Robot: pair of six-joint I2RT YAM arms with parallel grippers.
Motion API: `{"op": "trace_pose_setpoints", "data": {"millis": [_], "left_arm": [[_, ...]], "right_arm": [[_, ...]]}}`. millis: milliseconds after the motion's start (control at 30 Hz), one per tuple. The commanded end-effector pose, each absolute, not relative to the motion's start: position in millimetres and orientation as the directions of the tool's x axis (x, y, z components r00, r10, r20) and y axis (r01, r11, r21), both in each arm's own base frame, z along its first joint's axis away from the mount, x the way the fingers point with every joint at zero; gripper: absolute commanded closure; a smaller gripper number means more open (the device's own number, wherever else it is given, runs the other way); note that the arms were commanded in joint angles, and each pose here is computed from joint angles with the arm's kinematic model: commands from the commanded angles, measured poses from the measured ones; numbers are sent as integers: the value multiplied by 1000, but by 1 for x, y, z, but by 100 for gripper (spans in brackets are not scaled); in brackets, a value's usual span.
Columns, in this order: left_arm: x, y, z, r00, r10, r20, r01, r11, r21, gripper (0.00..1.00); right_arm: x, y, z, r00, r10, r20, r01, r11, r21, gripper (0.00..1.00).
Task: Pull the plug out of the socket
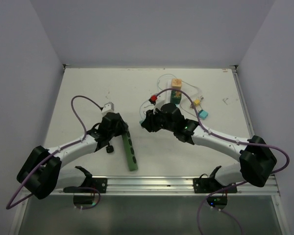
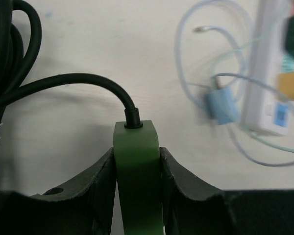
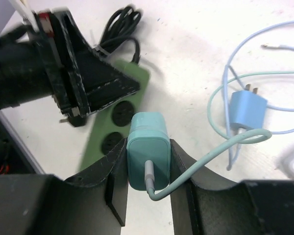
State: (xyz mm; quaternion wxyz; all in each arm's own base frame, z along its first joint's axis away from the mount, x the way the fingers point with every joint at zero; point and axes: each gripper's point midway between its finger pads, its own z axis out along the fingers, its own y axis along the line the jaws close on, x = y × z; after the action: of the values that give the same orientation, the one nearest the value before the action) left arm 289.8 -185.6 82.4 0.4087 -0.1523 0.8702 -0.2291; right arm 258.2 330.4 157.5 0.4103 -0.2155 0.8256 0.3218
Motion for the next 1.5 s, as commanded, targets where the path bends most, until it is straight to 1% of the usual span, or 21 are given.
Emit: {"op": "trace_pose_setpoints", "data": {"millis": [0,267,400,433,533,567,633,667,733,800,833,900,933,1000,1033,1100,1133,1200,1333,1433,1467], "left_arm": [[269,-125,36,-683,-317,-658,-226,948,-223,100],[270,-131,49,-637,-333,-695,-167,940,-297,100],[276,-128,53,-637,-343,-691,-168,936,-310,100],[280,-128,55,-633,-350,-691,-165,932,-322,100],[291,-125,61,-624,-379,-683,-159,918,-364,100],[295,-120,62,-624,-391,-677,-165,912,-375,100],[305,-116,69,-614,-403,-679,-167,907,-387,100],[310,-110,73,-607,-412,-679,-172,903,-393,100],[322,-106,85,-591,-422,-687,-167,898,-408,100],[332,-97,91,-577,-438,-689,-180,891,-416,100],[340,-94,100,-562,-450,-695,-181,886,-427,100],[348,-82,101,-555,-492,-671,-212,863,-458,100],[352,-78,103,-550,-511,-660,-220,851,-476,100],[369,-67,114,-510,-549,-662,-225,828,-513,99],[374,-63,116,-504,-554,-662,-230,825,-516,98],[384,-53,115,-498,-561,-661,-252,823,-509,96],[393,-52,124,-488,-553,-676,-240,829,-505,95],[409,-46,128,-483,-551,-681,-255,832,-492,92],[438,-32,133,-477,-546,-689,-291,837,-463,87],[467,-24,139,-478,-538,-694,-300,843,-447,84],[474,-14,140,-471,-547,-692,-311,837,-450,82]], "right_arm": [[275,322,182,-488,-73,-870,-595,757,270,100],[284,310,183,-500,-36,-865,-559,777,291,100],[302,301,173,-562,-3,-827,-498,800,335,100],[314,297,164,-587,10,-809,-464,815,347,100],[331,301,160,-607,34,-794,-462,798,387,97],[335,306,146,-632,16,-774,-459,798,391,96],[345,313,148,-634,9,-773,-470,790,395,93],[348,317,134,-660,-10,-751,-467,788,400,91],[358,324,133,-664,-8,-747,-470,782,410,90],[361,331,115,-695,-27,-719,-463,782,418,88],[366,335,117,-693,-24,-720,-464,780,420,80],[369,338,106,-711,-26,-703,-451,784,427,73],[371,340,108,-712,-17,-702,-448,781,435,66],[372,341,105,-714,-13,-700,-443,783,437,61],[373,341,106,-715,-14,-699,-442,784,436,56],[372,338,102,-726,-24,-687,-431,795,427,52],[372,336,104,-726,-32,-687,-431,799,419,48],[368,333,103,-735,-51,-677,-430,806,407,44],[360,324,121,-720,-77,-690,-454,804,384,32],[348,320,137,-716,-87,-692,-474,789,391,29],[344,318,153,-703,-77,-708,-485,779,397,28]]}}
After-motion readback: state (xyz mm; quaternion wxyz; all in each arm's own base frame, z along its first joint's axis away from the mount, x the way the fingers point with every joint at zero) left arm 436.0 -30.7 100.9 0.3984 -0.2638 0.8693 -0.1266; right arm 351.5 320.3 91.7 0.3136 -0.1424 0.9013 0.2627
